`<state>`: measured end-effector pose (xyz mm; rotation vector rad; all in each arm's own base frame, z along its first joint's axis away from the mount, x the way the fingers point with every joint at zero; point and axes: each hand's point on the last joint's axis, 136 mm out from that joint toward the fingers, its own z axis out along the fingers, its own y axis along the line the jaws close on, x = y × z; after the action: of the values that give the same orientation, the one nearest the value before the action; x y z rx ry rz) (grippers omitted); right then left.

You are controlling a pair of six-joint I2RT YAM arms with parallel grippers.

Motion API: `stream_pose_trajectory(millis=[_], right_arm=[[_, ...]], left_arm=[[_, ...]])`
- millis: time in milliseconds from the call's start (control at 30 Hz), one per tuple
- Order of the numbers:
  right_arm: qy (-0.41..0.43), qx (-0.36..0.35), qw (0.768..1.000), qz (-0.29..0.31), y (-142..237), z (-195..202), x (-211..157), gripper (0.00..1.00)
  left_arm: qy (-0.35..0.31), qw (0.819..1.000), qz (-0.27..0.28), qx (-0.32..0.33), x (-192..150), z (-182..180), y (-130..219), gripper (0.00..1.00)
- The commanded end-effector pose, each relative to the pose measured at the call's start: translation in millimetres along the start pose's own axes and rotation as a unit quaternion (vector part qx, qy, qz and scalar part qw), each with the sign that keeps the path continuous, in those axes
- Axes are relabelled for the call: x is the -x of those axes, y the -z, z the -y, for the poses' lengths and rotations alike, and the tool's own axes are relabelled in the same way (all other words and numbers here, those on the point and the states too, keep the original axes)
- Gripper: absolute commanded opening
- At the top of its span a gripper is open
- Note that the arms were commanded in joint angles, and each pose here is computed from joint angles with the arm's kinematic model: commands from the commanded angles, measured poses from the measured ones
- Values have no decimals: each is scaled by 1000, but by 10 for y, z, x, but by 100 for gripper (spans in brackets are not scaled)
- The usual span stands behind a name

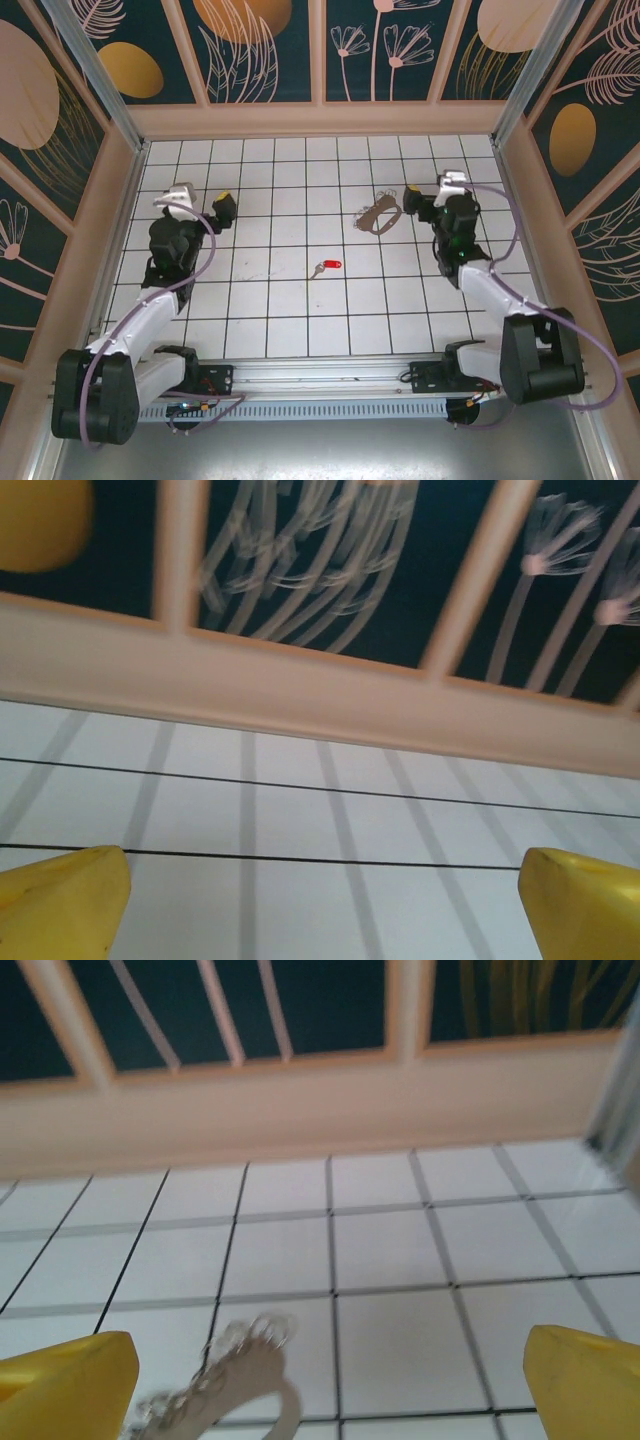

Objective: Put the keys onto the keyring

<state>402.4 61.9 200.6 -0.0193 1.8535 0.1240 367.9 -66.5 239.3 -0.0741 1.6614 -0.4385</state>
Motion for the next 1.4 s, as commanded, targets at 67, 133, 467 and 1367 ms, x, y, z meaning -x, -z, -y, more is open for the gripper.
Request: stream_pose_trajectory(millis=[67,133,467,1367], right_arm=[[46,117,974,-188,-226,-616,-643,98],[68,125,966,-214,-323,-732,-749,98],[124,173,929,-302,-842,-1074,-1027,54],[178,152,899,-370,-1202,-1277,-1559,33]], left_arm=[[153,959,-136,-197,-376,822,56,99],[166,948,-142,-232,-469,1009,152,99],[156,948,-187,-205,-909,1192,446,96],[132,943,-220,-212,-1183,1164,508,84]])
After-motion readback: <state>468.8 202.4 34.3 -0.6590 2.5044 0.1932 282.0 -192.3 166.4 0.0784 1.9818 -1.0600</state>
